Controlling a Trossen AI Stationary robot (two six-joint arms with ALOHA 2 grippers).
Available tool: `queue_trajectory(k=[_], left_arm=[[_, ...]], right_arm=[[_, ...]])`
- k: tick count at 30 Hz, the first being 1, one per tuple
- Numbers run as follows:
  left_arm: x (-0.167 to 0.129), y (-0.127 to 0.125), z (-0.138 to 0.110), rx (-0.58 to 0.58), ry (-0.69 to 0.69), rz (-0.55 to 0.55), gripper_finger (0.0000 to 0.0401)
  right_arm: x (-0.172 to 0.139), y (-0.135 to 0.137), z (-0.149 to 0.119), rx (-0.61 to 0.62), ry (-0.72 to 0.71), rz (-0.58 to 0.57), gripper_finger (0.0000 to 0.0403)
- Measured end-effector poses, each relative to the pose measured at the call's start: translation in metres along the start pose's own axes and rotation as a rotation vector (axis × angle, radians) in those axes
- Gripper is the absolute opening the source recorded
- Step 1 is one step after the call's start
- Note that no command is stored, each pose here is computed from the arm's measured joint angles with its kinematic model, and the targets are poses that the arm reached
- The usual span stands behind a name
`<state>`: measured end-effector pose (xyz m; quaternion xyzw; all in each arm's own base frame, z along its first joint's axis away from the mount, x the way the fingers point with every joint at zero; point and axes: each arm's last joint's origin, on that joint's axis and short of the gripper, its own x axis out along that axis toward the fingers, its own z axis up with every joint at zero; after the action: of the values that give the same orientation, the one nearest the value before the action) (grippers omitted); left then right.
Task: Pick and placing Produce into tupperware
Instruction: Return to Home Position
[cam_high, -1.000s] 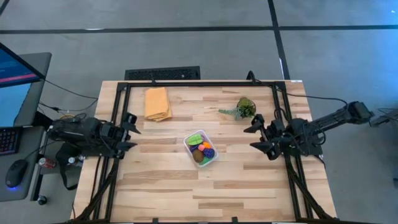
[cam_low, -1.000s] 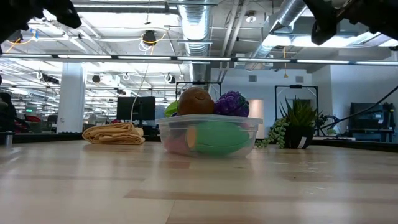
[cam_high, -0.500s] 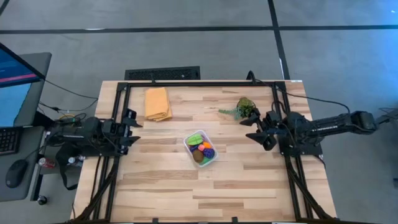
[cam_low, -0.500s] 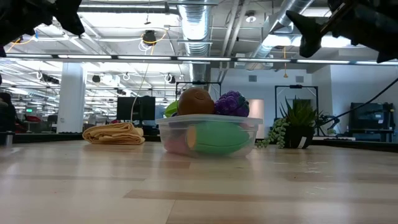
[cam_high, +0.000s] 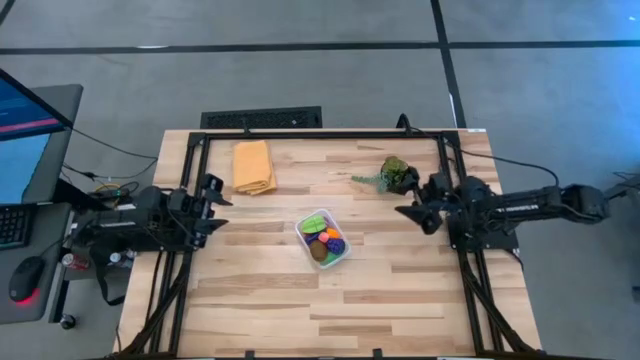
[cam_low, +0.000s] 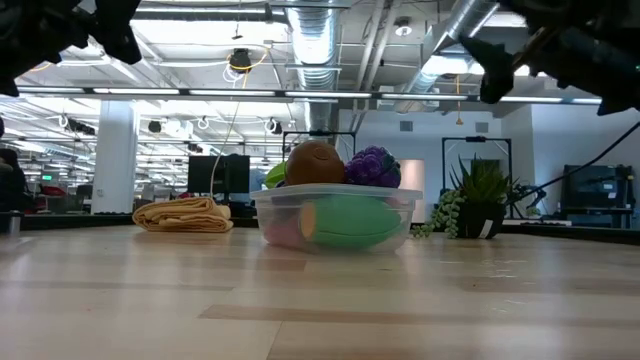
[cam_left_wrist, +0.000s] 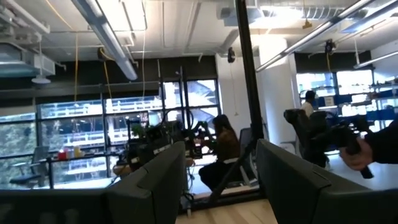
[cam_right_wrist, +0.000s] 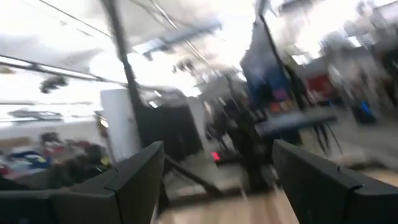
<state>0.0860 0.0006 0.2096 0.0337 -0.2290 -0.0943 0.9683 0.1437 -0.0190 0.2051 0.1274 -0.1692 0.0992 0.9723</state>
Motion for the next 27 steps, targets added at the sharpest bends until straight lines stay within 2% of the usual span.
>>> queue_trajectory(k=[3,8,14,27], left_arm=[[0.0,0.001,0.0,-0.03,0.004,-0.017,0.019],[-0.001,0.0,-0.001,-0.101,0.017,-0.081,0.019],[-0.001,-0.001,-0.001,-0.15,0.019,-0.103,0.019],[-0.001,-0.001,0.001,-0.141,-0.003,-0.091,0.019]], right_arm=[[-0.009,0.0,0.007,-0.039,-0.079,0.079,0.0322],[-0.017,0.003,0.014,-0.042,-0.09,0.163,0.0322],[-0.022,0.011,0.022,-0.143,-0.155,0.172,0.0322],[-0.04,0.028,0.031,-0.182,-0.194,0.193,0.0322]])
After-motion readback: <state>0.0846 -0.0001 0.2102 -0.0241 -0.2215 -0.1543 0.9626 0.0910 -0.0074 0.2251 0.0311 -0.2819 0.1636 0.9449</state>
